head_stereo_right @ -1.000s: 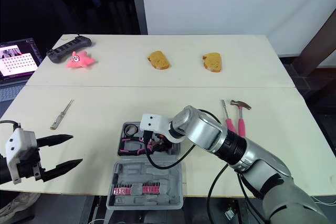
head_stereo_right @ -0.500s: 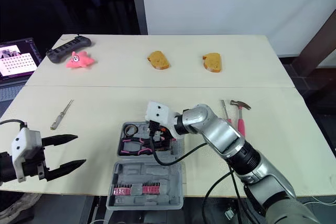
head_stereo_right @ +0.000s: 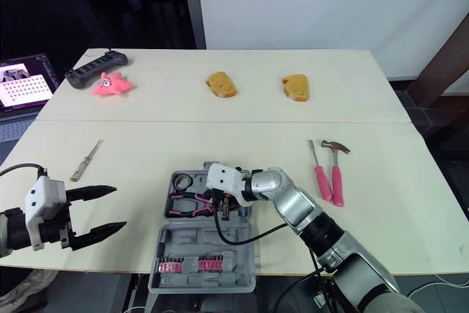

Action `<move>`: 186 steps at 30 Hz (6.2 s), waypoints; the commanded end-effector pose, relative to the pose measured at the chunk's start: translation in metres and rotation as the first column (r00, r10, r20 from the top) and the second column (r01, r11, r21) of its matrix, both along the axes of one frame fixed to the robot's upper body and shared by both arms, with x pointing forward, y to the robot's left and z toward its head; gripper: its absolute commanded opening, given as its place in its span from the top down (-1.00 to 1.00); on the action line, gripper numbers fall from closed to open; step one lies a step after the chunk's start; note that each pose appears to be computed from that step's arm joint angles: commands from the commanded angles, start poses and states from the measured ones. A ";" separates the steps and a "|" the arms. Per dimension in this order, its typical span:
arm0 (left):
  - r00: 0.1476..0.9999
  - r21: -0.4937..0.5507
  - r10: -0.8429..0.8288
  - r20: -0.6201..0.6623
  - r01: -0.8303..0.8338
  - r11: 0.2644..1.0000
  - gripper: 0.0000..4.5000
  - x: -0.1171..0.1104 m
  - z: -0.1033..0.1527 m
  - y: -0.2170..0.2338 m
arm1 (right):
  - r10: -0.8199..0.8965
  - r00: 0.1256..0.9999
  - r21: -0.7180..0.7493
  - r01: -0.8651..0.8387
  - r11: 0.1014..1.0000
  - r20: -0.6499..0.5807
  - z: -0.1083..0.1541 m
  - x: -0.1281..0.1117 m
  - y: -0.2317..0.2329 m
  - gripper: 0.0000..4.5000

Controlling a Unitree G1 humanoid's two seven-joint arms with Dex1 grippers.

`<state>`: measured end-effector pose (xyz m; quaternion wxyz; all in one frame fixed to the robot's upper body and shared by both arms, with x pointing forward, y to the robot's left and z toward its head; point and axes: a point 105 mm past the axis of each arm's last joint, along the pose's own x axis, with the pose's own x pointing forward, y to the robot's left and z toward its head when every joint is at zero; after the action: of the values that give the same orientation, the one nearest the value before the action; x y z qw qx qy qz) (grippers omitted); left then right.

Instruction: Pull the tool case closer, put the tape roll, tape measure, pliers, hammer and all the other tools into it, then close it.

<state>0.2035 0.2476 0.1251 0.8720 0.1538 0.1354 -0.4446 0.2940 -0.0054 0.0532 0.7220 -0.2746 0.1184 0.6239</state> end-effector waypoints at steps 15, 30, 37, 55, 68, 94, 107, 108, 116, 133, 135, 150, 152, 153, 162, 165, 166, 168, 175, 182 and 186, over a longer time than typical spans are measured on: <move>1.000 0.123 0.009 -0.002 -0.009 0.992 -1.00 0.008 -0.015 0.000 | 0.004 0.995 0.309 -0.035 0.950 0.100 0.047 0.005 0.005 0.99; 0.976 0.222 -0.147 -0.161 0.181 0.958 0.52 0.017 -0.052 0.005 | 0.080 0.997 -0.121 -0.078 0.990 0.016 0.022 -0.017 -0.133 1.00; 0.976 0.152 -0.146 -0.160 0.170 0.974 0.98 0.029 -0.083 -0.014 | 0.072 0.997 -0.155 -0.074 0.985 -0.019 -0.009 -0.031 -0.134 1.00; 0.954 0.032 -0.241 -0.180 0.250 0.968 0.98 0.035 -0.099 -0.083 | 0.085 0.996 -0.098 -0.085 0.992 -0.006 -0.021 -0.040 -0.097 1.00; 0.972 0.016 -0.186 -0.142 0.191 0.982 0.98 0.059 -0.086 -0.087 | -0.002 1.000 -0.035 0.001 0.999 -0.020 -0.011 -0.022 -0.090 1.00; 0.985 0.083 -0.146 -0.094 0.154 0.985 0.98 0.091 -0.078 -0.081 | -0.087 0.996 -0.108 0.087 0.990 0.007 -0.016 0.013 -0.107 1.00; 0.995 0.165 -0.086 -0.046 0.093 0.982 0.98 0.093 -0.078 -0.060 | -0.113 0.993 -0.108 0.108 0.988 -0.044 -0.025 -0.006 -0.105 1.00; 0.995 0.164 -0.088 -0.046 0.094 0.982 0.98 0.094 -0.078 -0.062 | -0.118 0.992 -0.110 0.112 0.988 -0.044 -0.025 -0.005 -0.106 1.00; 0.999 0.114 -0.012 -0.046 0.017 0.993 0.98 0.085 -0.068 -0.044 | -0.198 0.980 -0.146 0.192 0.970 -0.027 -0.021 0.004 -0.139 1.00; 0.955 -0.081 0.280 0.098 -0.273 0.959 -0.03 0.043 -0.008 0.053 | -0.432 0.902 0.247 0.416 0.875 0.010 0.066 -0.024 -0.208 0.00; 0.931 -0.086 0.347 0.113 -0.339 0.937 -0.46 0.036 -0.006 0.075 | -0.496 0.868 0.297 0.469 0.832 0.018 0.073 -0.028 -0.221 -0.41; 0.654 -0.205 0.737 0.172 -0.708 0.676 -0.99 -0.031 -0.010 0.185 | -0.858 0.511 0.492 0.759 0.426 -0.046 0.067 -0.058 -0.340 -0.97; 0.665 -0.207 0.727 0.171 -0.697 0.686 -0.99 -0.030 -0.011 0.182 | -0.855 0.517 0.506 0.751 0.425 -0.049 0.068 -0.052 -0.336 -0.97; 0.675 -0.209 0.718 0.171 -0.687 0.696 -0.99 -0.029 -0.011 0.179 | -0.852 0.521 0.511 0.746 0.426 -0.049 0.069 -0.049 -0.335 -0.97; 0.811 -0.240 0.572 0.118 -0.536 0.809 -0.99 0.005 -0.003 0.135 | -0.811 0.583 0.531 0.703 0.473 -0.048 0.084 -0.040 -0.306 -0.97; 0.925 -0.238 0.372 0.075 -0.346 0.908 -0.99 0.027 0.005 0.085 | -0.806 0.592 0.494 0.707 0.505 -0.023 0.086 -0.042 -0.291 -0.97; 0.954 -0.212 0.290 0.073 -0.270 0.939 -0.99 0.034 0.009 0.067 | -0.811 0.585 0.485 0.712 0.508 -0.010 0.087 -0.043 -0.288 -0.97; 0.984 -0.178 0.164 0.063 -0.151 0.972 -0.99 0.043 0.016 0.040 | -0.817 0.577 0.479 0.718 0.504 -0.006 0.090 -0.046 -0.282 -0.97; 0.989 -0.134 -0.143 0.028 0.145 0.980 -0.99 0.066 0.038 -0.027 | -0.837 0.546 0.465 0.752 0.468 -0.041 0.089 -0.068 -0.264 -0.97; 0.958 -0.116 -0.283 0.036 0.286 0.951 -0.99 0.083 0.053 -0.061 | -0.839 0.540 0.452 0.767 0.456 -0.070 0.084 -0.092 -0.243 -0.97; 0.969 -0.116 -0.245 0.034 0.248 0.962 -0.99 0.081 0.049 -0.053 | -0.733 0.675 0.440 0.685 0.581 -0.085 0.094 -0.085 -0.215 -0.97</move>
<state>0.2863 0.1881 0.1703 0.8123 0.1104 0.0853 -0.5664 0.2073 -0.2387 0.1329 0.9691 -0.0695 0.0569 0.2298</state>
